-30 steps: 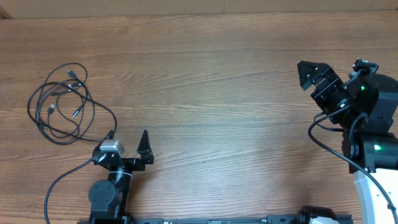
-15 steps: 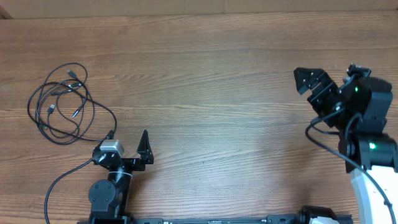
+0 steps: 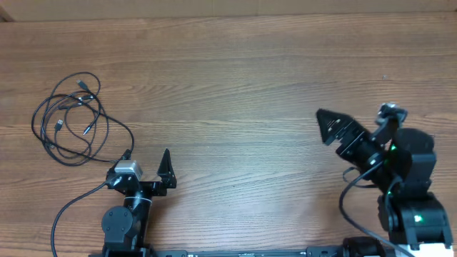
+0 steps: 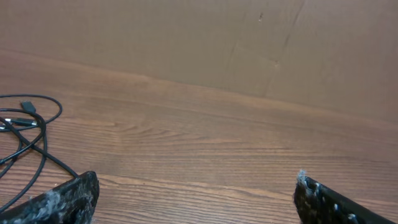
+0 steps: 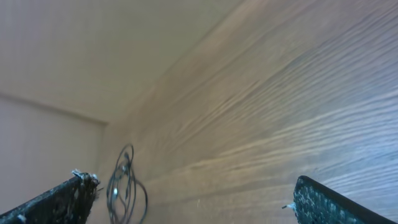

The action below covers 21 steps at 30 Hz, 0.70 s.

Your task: Untangle cables

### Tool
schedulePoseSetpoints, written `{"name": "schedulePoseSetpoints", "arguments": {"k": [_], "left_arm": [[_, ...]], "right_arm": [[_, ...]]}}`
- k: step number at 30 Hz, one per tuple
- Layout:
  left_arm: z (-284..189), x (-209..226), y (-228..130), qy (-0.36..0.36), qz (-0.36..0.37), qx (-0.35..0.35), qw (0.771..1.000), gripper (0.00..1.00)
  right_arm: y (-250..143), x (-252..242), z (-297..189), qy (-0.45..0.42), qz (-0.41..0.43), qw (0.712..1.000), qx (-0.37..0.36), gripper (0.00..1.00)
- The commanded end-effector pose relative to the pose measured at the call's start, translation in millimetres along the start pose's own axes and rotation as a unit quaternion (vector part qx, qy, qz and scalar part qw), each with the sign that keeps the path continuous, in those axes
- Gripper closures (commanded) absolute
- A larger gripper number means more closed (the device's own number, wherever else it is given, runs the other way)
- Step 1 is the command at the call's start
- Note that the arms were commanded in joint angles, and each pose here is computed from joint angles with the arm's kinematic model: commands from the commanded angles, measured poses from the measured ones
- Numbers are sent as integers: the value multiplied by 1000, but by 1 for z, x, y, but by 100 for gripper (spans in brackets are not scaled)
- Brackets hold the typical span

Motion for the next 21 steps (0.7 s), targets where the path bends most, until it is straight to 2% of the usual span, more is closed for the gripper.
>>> {"name": "schedulePoseSetpoints", "arguments": {"k": [1, 16, 21], "left_arm": [[0, -1, -2, -5, 8, 5, 1000, 0], [0, -1, -2, -5, 8, 4, 1000, 0], [0, -1, -2, -5, 8, 5, 1000, 0]], "right_arm": [[-11, 3, -7, 18, -16, 1000, -2, 0], [-55, -27, -28, 46, -31, 998, -30, 0], [-75, -50, -21, 28, -22, 999, -11, 0]]}}
Point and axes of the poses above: each gripper's point midway between its finger pads, its own z axis out along the fingers, its own x axis along the line the jaws close on, y = z × x, the point moved 6 cm from there along -z, back along the fingers, and after that the axes turned 1 degree about -z, right-handed, at the moved point
